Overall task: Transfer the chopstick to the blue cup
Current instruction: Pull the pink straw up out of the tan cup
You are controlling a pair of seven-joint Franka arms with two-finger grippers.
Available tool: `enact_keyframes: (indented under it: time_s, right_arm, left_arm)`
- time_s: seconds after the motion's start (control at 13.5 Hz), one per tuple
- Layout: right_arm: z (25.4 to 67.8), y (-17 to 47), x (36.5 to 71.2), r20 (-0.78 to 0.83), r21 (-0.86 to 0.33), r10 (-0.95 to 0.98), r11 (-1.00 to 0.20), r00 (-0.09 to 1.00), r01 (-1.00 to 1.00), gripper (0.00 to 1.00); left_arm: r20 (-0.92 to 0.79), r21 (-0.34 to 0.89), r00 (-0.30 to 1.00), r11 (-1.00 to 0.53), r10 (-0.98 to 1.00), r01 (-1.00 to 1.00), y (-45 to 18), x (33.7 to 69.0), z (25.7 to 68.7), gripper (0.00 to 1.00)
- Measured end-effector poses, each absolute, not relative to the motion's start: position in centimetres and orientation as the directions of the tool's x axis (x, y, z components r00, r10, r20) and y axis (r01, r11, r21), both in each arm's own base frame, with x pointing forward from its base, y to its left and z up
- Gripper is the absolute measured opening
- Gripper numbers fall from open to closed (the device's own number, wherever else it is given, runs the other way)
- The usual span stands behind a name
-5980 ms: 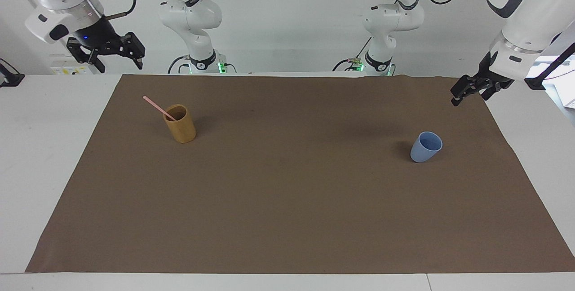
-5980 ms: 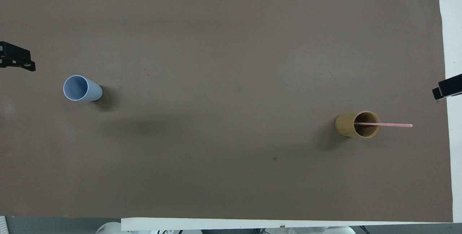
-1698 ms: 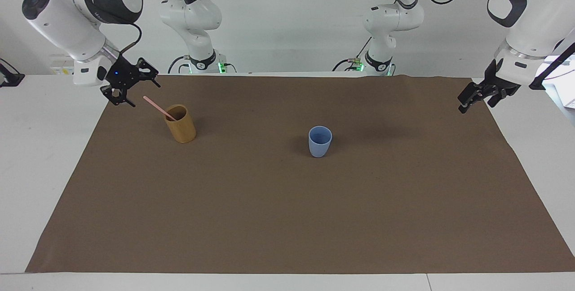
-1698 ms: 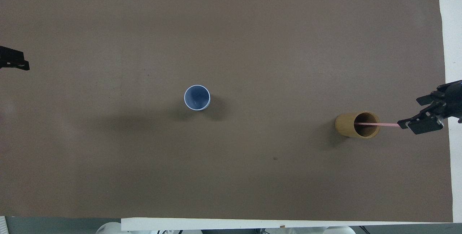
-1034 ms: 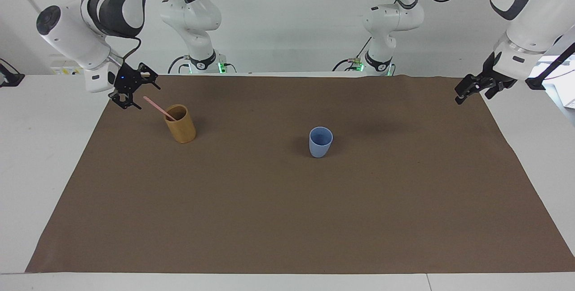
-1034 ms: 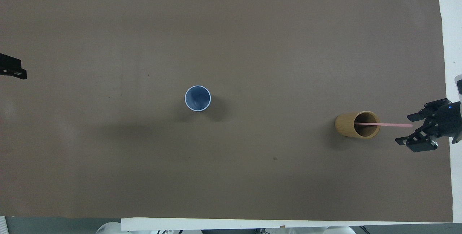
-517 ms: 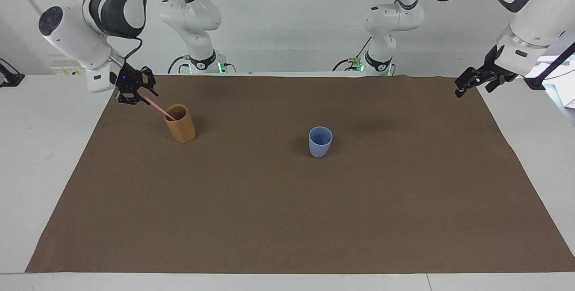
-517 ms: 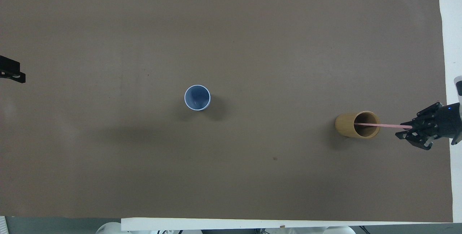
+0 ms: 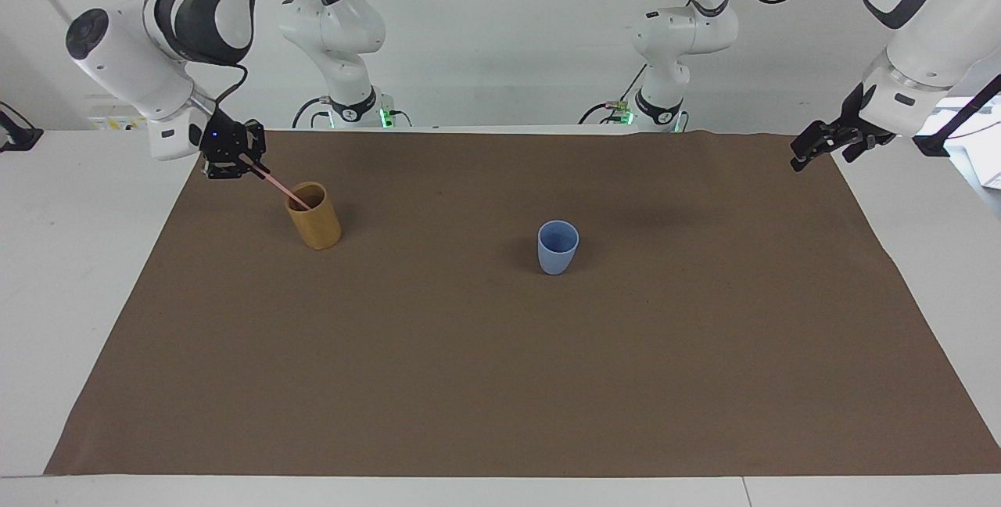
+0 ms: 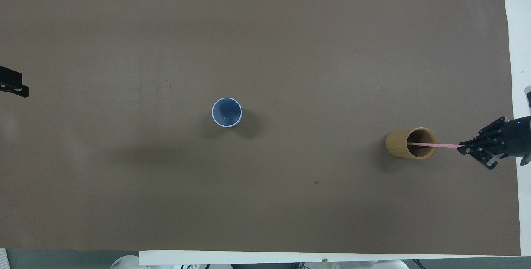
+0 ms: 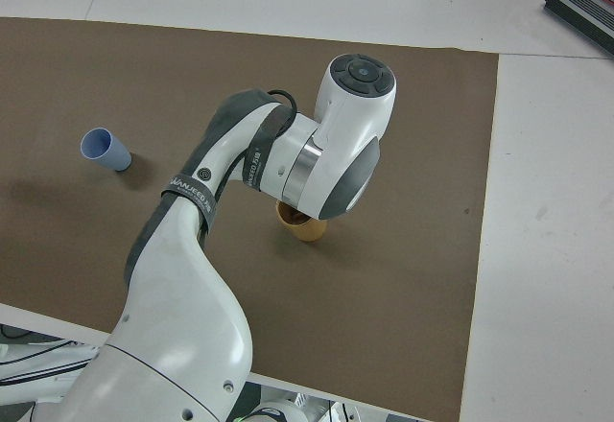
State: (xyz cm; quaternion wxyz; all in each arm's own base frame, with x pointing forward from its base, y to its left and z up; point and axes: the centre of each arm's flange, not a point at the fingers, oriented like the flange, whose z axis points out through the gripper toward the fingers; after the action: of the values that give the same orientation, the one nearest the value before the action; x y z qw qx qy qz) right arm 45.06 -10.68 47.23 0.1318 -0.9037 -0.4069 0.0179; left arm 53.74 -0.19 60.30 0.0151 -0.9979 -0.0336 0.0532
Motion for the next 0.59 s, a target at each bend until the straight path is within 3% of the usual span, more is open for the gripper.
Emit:
enact_keyframes:
  time_s: [0.22, 0.59]
  right_arm:
    - [52.8, -9.8, 46.0, -0.007, -0.246, 0.711, -0.683, 0.704, 0.687, 0.09]
    - [66.7, -5.4, 46.3, -0.067, -0.149, 0.648, -0.759, 0.759, 0.634, 0.09]
  left_arm:
    - [-0.105, -0.034, 0.992, -0.997, 0.069, 0.065, -0.2, 53.7, 60.3, 1.0]
    - [-0.105, -0.034, 0.992, -0.997, 0.069, 0.066, -0.2, 53.7, 60.3, 1.0]
